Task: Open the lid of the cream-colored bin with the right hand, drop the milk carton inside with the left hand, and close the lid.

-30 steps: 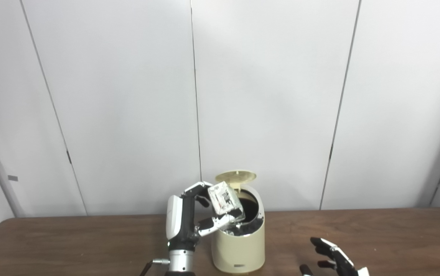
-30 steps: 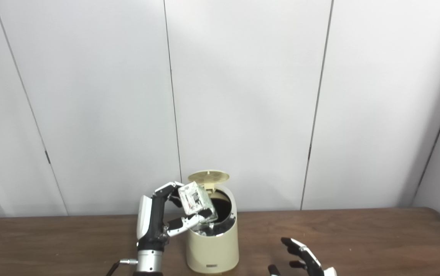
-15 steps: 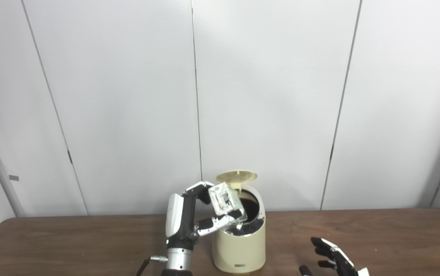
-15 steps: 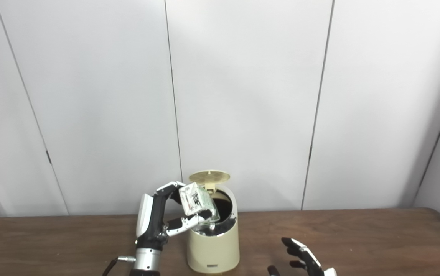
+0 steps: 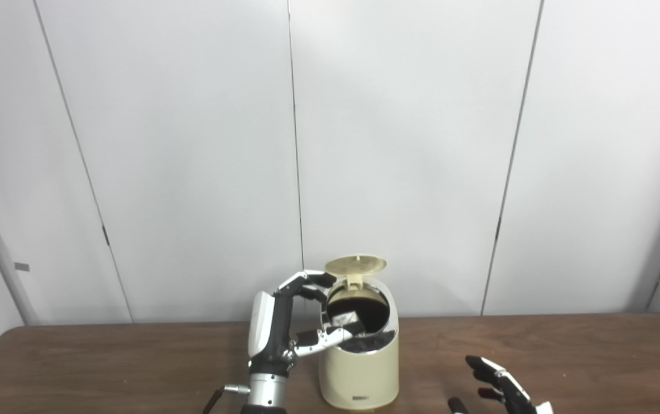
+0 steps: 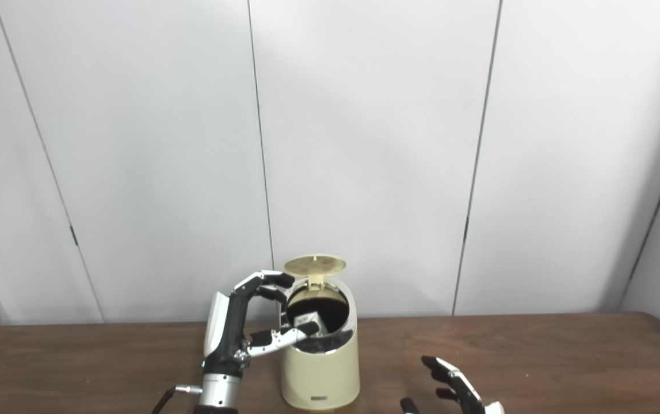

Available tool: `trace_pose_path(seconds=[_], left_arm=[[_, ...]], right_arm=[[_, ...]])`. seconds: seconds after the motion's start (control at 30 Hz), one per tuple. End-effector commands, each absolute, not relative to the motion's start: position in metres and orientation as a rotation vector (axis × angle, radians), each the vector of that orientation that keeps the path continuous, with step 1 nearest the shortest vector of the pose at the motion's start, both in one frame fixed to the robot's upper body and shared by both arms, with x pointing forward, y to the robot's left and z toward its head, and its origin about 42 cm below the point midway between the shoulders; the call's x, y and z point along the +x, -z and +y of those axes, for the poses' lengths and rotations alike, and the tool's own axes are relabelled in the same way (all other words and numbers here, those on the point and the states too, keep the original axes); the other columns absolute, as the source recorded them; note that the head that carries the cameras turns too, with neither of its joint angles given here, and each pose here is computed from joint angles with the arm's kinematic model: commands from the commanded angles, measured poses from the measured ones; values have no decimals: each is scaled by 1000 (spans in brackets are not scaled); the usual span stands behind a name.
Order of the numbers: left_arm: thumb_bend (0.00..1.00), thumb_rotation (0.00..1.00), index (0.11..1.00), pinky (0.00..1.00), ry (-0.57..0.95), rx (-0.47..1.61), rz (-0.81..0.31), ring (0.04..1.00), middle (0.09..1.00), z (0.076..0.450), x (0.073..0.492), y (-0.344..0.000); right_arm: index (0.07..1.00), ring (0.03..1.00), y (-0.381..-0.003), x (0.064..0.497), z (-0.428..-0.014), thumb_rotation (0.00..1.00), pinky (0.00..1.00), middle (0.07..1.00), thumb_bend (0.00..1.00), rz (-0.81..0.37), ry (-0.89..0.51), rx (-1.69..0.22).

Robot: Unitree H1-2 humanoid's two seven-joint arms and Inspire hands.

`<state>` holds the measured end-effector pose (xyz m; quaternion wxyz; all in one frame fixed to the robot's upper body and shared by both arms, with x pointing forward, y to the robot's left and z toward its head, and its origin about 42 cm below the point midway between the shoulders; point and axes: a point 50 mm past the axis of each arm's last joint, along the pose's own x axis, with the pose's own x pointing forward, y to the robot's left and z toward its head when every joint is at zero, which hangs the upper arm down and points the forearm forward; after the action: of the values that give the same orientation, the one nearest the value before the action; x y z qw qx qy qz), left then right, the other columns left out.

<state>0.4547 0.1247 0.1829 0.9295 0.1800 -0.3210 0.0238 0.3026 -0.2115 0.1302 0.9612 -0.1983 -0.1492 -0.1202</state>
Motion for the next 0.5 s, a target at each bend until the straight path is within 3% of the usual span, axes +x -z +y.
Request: trace_pose_path(seconds=[0.0,0.17,0.37,0.43,0.47], left_arm=[[1000,349,646,601,-32,370,-679,614,633,122,460,-196],[1000,472,680,634,-29,381,-680,635,660,123,460,-195],[979,430,649,607,-37,324,-671,606,613,125,456,-197],[777,428,585,532,-44,261,-674,539,539,125,450,-202],[639,469,541,479,-49,239,-690,489,491,126,445,-204]], right_arm=[[757,781,-103,282,-205,267,692,792,216,-240,233,-397],[762,778,-103,282,-205,245,691,790,221,-233,233,-402],[758,776,-102,283,-206,249,686,788,222,-236,234,-395],[744,748,-102,284,-207,240,638,772,227,-259,235,-367],[732,696,-104,285,-207,235,567,741,228,-289,237,-348]])
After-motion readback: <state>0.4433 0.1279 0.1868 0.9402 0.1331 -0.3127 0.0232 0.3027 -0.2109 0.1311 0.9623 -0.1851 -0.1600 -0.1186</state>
